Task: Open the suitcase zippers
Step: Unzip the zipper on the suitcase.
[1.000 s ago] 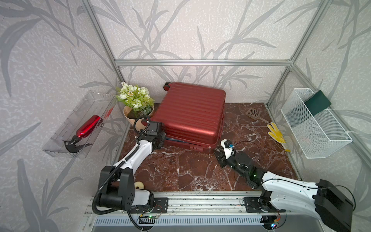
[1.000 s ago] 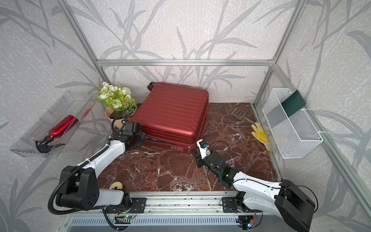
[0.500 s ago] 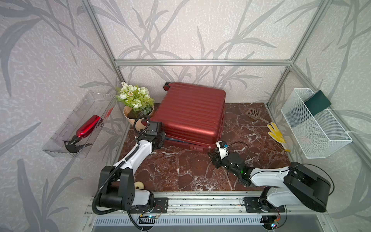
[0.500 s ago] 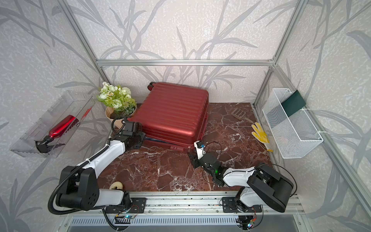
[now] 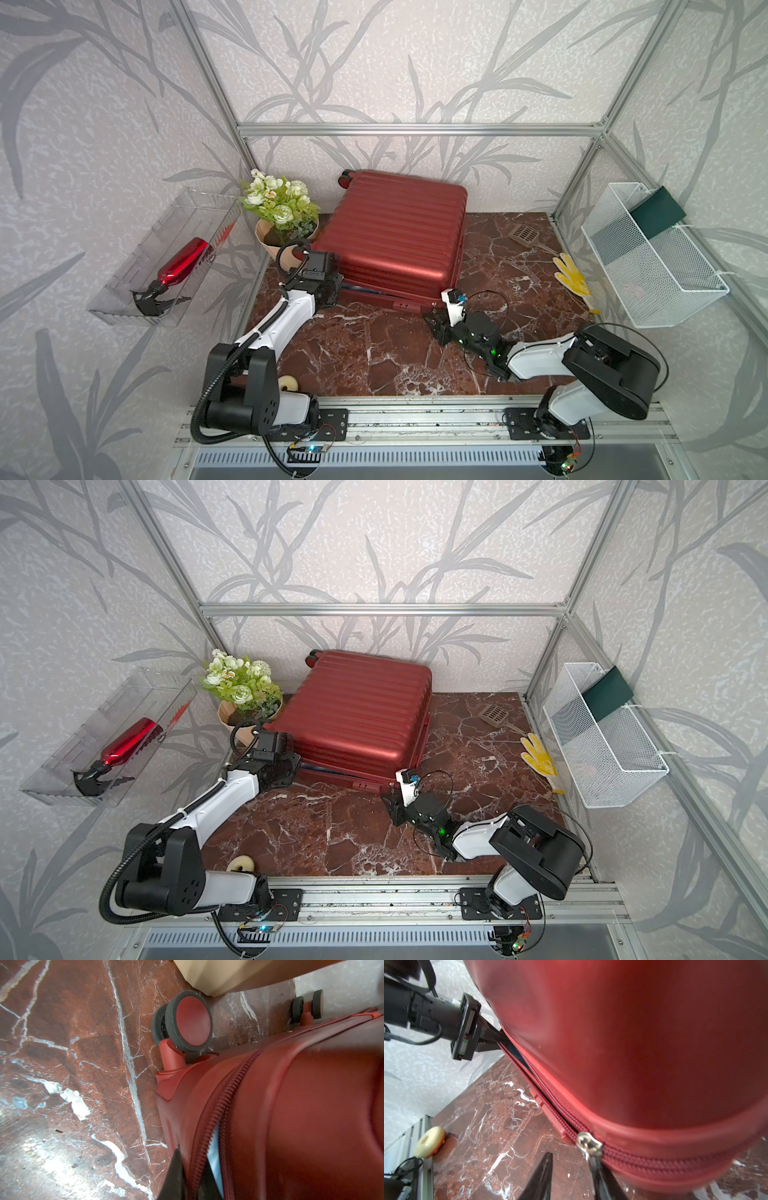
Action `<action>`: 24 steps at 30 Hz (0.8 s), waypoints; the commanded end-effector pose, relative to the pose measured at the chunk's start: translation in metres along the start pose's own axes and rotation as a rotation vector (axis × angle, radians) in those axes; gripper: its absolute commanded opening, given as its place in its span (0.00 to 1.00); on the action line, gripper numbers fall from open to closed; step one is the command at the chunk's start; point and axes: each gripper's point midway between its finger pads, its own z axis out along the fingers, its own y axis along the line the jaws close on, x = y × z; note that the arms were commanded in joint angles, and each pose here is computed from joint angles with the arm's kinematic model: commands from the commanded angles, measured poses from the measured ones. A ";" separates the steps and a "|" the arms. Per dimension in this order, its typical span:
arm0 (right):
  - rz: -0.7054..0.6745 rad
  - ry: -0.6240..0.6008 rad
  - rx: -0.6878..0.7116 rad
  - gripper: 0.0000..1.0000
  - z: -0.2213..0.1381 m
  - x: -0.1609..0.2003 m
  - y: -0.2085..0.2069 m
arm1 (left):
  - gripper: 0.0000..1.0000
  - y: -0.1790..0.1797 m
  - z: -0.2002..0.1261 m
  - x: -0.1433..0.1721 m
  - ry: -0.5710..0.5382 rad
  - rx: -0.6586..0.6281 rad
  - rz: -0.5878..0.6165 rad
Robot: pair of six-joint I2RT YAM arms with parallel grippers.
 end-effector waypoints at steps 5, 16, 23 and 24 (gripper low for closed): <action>0.082 -0.165 0.074 0.19 0.005 -0.044 -0.017 | 0.00 0.014 0.011 -0.005 -0.025 -0.035 0.018; 0.088 -0.132 0.120 0.00 -0.006 -0.057 -0.024 | 0.00 0.019 0.005 -0.015 -0.067 -0.065 0.031; -0.110 0.092 0.353 0.00 -0.034 -0.042 -0.054 | 0.00 0.022 -0.003 -0.031 -0.125 -0.133 0.054; -0.141 0.125 0.374 0.00 -0.035 -0.041 -0.057 | 0.00 0.022 -0.002 -0.032 -0.126 -0.139 0.058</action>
